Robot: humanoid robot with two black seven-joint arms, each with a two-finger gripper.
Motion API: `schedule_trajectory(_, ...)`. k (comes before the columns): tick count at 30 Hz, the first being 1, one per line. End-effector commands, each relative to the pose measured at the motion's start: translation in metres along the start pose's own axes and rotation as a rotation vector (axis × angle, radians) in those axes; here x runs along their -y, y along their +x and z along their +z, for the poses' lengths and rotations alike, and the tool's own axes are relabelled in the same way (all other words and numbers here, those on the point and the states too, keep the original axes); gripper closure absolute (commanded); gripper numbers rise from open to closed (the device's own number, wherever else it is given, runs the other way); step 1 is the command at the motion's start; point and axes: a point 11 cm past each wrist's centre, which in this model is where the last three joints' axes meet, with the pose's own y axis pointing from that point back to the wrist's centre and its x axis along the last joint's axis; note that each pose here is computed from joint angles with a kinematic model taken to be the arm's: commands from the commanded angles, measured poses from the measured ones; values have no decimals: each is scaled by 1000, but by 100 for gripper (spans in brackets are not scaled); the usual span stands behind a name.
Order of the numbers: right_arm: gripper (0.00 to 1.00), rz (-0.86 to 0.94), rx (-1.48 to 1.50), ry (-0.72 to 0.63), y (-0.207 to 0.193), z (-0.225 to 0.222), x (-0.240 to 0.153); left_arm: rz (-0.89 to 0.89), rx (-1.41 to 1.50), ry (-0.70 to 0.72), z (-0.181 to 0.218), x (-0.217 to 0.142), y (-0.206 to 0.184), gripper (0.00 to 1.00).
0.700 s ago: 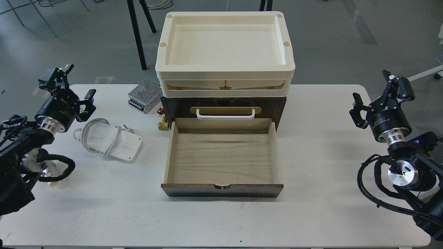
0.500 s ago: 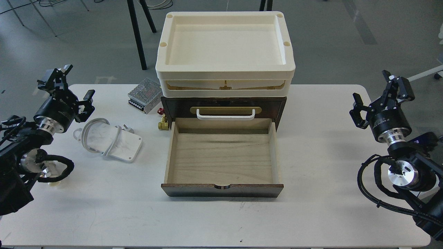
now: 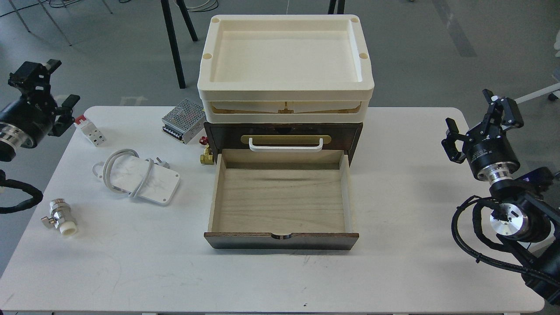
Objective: Put charging cable into cabinet
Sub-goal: 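Raise the left gripper and move it toward the white charging cable, then lower the left gripper onto the white cable coil and close it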
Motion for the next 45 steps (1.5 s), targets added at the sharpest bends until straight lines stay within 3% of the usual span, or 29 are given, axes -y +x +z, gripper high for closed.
schedule_trajectory(1, 1, 0, 0, 0, 0, 0, 0, -99, 300, 93, 20, 4, 6, 6)
schedule_trajectory(5, 1, -1, 0, 2, -1, -1, 1, -82, 588, 136, 54, 4, 30, 6)
schedule_trajectory(9, 1, 0, 0, 0, 0, 0, 0, -100, 657, 166, 61, 0, 37, 6)
schedule_trajectory(18, 1, 0, 2, 0, 0, 0, 0, -441, 894, 195, 69, -11, -18, 2)
schedule_trajectory(25, 1, -2, 0, 2, 0, -1, 0, -523, 1170, 215, 50, -6, -38, 4)
schedule_trajectory(31, 1, -1, -1, 2, 0, -1, 0, -553, 1263, 222, 7, -6, -54, 4)
schedule_trajectory(35, 1, 0, 1, 1, 0, 0, 0, -571, 1281, 239, -37, -10, -67, 4)
schedule_trajectory(45, 1, 2, -3, 1, 1, -1, 0, -544, 1307, 305, -81, -16, -65, 4)
